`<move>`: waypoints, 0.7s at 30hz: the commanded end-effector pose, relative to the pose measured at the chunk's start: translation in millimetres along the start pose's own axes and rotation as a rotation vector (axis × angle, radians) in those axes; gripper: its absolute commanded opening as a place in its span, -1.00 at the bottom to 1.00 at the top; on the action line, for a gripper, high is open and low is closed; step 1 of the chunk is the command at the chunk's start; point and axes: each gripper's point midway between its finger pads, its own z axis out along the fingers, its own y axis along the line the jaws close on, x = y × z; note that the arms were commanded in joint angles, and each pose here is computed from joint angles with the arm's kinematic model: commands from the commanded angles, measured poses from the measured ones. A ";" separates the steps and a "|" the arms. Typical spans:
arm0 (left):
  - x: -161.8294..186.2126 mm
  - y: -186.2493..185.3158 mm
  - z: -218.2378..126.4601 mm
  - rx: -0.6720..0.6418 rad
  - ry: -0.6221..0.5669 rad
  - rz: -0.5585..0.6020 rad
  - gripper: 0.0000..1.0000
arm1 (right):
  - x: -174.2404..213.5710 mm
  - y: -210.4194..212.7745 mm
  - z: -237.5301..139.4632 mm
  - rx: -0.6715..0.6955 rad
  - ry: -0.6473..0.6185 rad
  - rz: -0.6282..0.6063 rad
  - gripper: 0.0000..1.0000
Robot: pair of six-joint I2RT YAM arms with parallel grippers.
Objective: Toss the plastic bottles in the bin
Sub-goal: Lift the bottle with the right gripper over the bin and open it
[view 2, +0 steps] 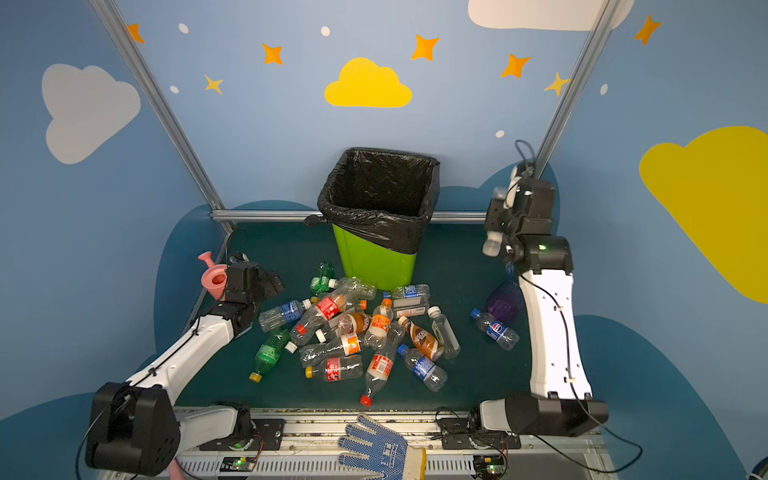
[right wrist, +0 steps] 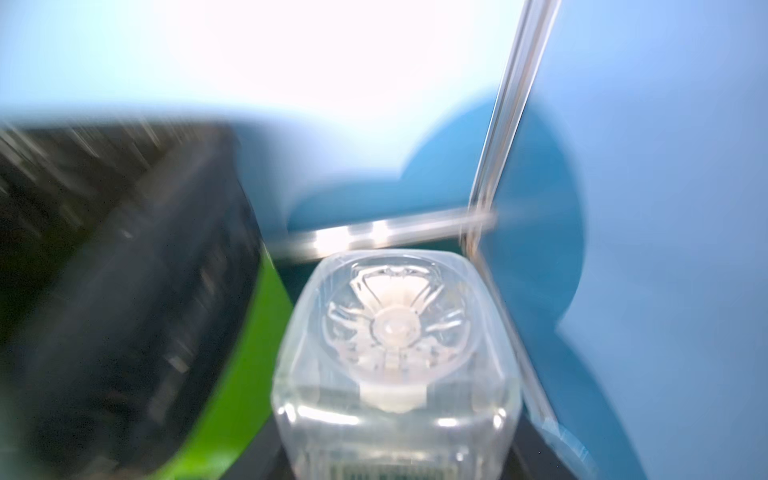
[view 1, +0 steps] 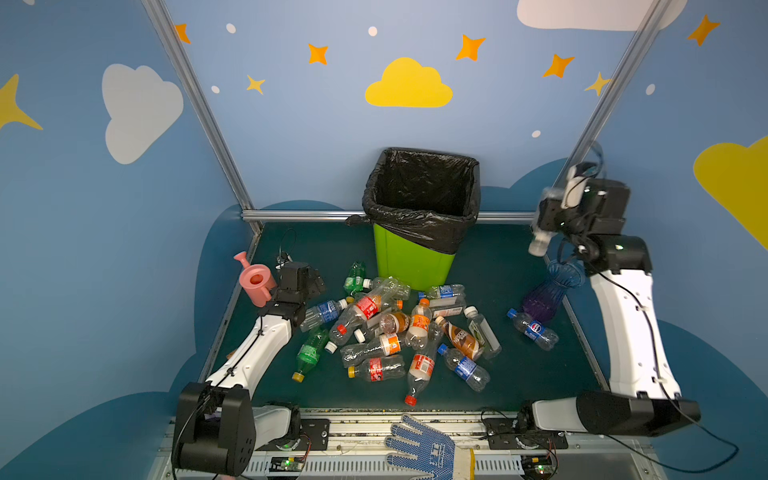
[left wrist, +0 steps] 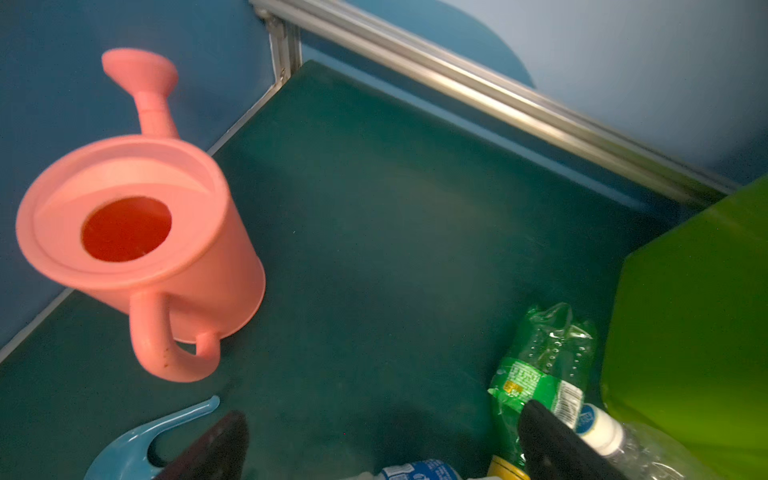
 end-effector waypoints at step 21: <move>1.3 31.7 -20.1 -0.126 0.063 -0.068 1.00 | -143.8 170.0 -39.9 -0.631 -0.360 0.112 0.96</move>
